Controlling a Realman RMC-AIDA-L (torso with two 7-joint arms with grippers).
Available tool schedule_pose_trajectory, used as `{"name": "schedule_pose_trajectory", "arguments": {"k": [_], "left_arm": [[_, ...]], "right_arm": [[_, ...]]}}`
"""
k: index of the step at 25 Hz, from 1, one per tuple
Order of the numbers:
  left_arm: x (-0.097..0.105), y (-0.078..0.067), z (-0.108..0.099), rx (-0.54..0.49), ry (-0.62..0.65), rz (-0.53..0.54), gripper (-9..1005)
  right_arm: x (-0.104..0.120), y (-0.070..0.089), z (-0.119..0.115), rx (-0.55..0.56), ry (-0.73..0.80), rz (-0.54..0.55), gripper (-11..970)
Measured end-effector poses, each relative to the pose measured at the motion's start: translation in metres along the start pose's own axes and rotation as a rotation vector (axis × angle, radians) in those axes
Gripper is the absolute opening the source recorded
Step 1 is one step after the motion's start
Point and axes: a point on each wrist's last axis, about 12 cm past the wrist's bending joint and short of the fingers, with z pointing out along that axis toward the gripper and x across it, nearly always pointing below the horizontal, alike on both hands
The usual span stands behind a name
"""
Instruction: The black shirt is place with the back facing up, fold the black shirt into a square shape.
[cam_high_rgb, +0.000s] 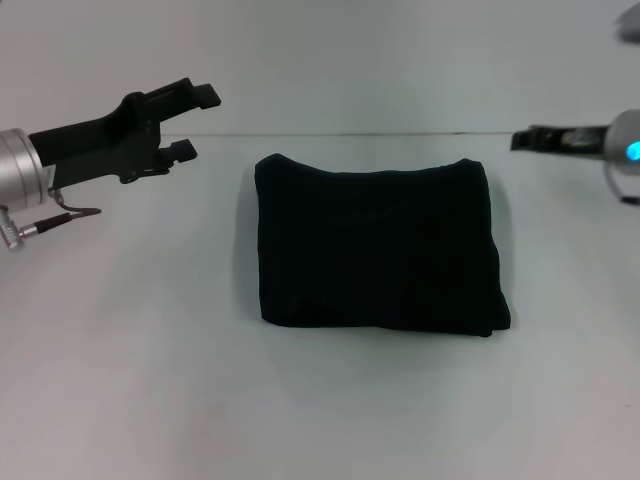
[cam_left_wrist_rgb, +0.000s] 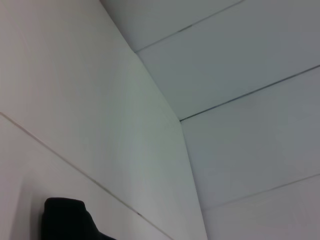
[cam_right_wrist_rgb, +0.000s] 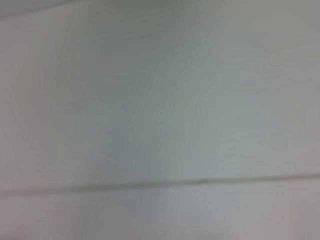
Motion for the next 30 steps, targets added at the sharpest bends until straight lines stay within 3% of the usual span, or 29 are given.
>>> {"name": "schedule_pose_trajectory", "arguments": {"k": [2,5,7,10,14,18,21,25,30], "left_arm": [[0.001,-0.001,-0.001,0.005,0.013,0.003,932],[0.003,-0.001,-0.005,0.009,0.061,0.014,932],[0.006,0.000,-0.008,0.008,0.102,0.016,932],[0.016,0.003,-0.015,0.005,0.182,0.018,931],[0.034,0.010,-0.016,0.007,0.290,0.008,931],[0.051,0.021,-0.009,-0.023,0.332,-0.043,930],[0.061,0.033,-0.001,-0.078,0.305,-0.076,866],[0.080,0.043,0.017,-0.156,0.316,-0.087,791],[0.092,0.044,0.032,-0.184,0.317,-0.077,749]], "right_arm": [[-0.010,-0.015,-0.014,-0.039,-0.014,0.042,230],[-0.005,-0.032,-0.041,-0.206,-0.060,0.083,396],[0.009,-0.038,-0.061,-0.362,-0.136,0.089,560],[0.040,-0.044,-0.086,-0.552,-0.218,0.062,614],[0.090,-0.038,-0.112,-0.735,-0.301,-0.126,686],[0.125,-0.040,-0.119,-0.726,-0.361,-0.121,758],[0.137,-0.041,-0.118,-0.721,-0.371,-0.080,725],[0.136,-0.042,-0.116,-0.720,-0.380,-0.065,703],[0.129,-0.042,-0.115,-0.719,-0.391,-0.074,704]]}}
